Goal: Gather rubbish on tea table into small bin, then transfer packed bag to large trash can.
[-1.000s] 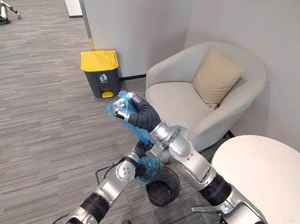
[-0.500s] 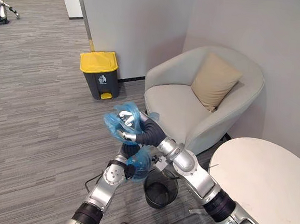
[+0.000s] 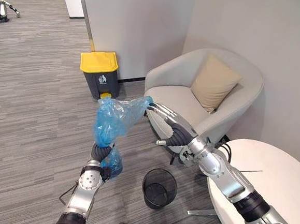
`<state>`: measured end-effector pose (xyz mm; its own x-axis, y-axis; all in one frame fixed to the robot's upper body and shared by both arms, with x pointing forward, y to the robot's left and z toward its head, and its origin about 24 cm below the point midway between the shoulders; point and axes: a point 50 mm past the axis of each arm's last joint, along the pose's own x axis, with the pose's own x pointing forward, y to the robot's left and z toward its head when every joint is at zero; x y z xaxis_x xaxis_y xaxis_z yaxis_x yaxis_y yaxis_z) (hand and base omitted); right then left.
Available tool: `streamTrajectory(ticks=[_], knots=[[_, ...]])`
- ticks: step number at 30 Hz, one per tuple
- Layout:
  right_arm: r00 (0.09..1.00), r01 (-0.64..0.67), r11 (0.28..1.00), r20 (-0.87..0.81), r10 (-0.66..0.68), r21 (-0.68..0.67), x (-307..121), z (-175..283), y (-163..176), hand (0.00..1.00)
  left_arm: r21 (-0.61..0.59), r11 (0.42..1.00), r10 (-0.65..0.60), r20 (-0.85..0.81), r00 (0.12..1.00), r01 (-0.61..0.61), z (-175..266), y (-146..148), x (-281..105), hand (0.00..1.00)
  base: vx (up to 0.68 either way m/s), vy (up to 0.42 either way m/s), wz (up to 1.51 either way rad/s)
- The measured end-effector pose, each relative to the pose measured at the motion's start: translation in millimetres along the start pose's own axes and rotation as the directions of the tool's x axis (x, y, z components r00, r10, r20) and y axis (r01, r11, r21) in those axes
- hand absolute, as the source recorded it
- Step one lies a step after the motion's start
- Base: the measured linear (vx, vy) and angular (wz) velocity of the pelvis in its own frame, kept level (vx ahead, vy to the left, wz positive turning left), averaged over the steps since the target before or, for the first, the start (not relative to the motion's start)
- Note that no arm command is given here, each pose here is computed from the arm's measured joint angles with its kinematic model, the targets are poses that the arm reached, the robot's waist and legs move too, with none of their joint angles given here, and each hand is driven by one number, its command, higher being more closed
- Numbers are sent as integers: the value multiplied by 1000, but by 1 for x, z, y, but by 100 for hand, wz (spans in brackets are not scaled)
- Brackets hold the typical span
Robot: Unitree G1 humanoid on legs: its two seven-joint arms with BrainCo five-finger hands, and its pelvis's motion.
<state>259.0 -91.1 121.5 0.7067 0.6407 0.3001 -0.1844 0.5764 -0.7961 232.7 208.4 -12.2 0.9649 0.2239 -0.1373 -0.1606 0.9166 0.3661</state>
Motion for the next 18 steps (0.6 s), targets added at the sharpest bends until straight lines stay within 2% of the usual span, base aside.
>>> streamTrajectory(ticks=[4, 9, 11, 17, 18], knots=[[990, 73, 997, -120, -69, 27, -24, -15, 0, 0, 3, 999, 55, -59, 997, -55, -15, 14, -8, 100, 0, 0, 0], [920, 193, 961, -378, -107, 196, -60, -43, 27, 0, 13, 996, 92, -185, 978, -91, -44, 23, -20, 100, 0, 0, 1], [834, 245, 928, -550, -53, 282, -82, -65, 50, 0, 15, 995, 95, -261, 961, -94, -61, 23, -27, 100, 0, 0, 12], [658, 312, 866, -747, 99, 390, -124, -93, 90, 0, 14, 992, 121, -415, 902, -127, -95, 32, -51, 100, 3, 12, 9], [587, 340, 851, -798, 140, 399, -140, -101, 100, 0, 17, 993, 114, -459, 881, -120, -104, 32, -59, 100, 22, 24, 8]])
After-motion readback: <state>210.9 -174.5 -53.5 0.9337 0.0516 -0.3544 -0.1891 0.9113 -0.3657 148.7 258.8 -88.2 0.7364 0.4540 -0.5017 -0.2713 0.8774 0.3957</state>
